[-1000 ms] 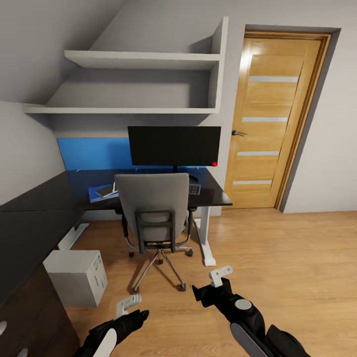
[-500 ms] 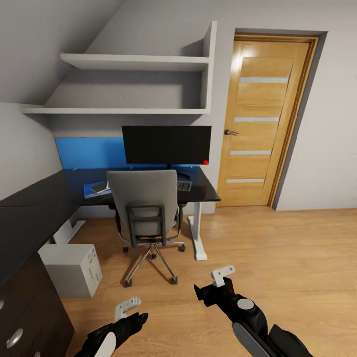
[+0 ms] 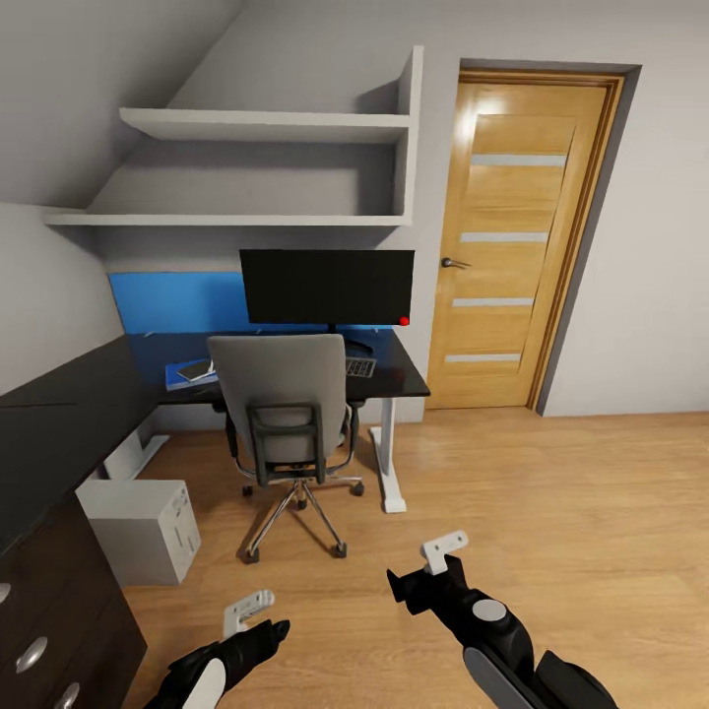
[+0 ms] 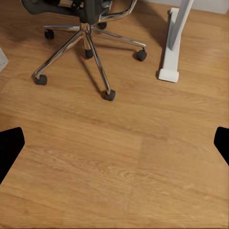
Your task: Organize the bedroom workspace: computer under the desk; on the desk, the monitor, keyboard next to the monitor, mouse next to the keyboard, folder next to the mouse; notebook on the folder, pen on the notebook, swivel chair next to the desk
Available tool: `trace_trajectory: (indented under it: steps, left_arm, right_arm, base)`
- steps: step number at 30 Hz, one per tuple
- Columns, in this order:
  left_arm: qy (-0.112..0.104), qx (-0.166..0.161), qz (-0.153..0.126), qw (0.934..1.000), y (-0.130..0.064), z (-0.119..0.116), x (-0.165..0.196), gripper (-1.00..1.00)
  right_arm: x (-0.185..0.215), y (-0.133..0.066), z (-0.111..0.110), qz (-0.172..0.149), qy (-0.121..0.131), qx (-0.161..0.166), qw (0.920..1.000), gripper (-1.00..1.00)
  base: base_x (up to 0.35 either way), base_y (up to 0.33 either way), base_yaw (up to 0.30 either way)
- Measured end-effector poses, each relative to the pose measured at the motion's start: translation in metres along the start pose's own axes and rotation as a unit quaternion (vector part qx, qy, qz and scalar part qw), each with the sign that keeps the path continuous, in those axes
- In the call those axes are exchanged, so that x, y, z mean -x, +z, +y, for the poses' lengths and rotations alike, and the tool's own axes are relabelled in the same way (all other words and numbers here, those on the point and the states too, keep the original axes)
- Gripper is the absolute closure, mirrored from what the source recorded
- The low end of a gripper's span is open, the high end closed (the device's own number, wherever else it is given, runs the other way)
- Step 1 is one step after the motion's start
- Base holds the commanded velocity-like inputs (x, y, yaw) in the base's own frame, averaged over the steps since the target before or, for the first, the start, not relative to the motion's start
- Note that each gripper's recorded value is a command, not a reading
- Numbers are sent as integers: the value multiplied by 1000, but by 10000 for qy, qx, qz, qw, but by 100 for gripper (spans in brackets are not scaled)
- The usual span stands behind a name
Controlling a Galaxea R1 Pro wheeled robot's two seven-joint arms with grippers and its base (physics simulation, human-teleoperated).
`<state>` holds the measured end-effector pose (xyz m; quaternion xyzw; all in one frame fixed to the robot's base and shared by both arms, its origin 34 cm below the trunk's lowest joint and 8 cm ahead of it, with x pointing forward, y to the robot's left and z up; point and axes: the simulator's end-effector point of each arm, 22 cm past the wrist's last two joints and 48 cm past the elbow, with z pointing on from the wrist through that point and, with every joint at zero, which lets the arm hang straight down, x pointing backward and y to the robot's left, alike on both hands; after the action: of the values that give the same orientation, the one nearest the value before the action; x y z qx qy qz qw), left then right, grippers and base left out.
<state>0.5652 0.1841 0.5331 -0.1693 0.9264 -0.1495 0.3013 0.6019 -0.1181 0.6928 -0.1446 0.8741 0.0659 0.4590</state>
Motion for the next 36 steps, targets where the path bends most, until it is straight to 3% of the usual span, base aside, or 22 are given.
trace_trajectory:
  steps: [11, 17, 36]
  left_arm:
    - [-12, 6, -4, 10000, 0, 1, 0, -100]
    - [-69, 89, 71, 9999, 2, 9, -6, -100]
    - [-57, 29, 93, 9999, 3, 6, -8, -100]
  right_arm:
    - [-2, 0, 0, 16, 5, 0, 10000, -100]
    - [-49, 12, -17, 512, -31, -242, 9984, -100]
    - [-67, 12, -18, 696, -64, -267, 9972, -100]
  base:
    - [-13, -10, 0]
    - [-4, -3, 0]
    - [0, 0, 0]
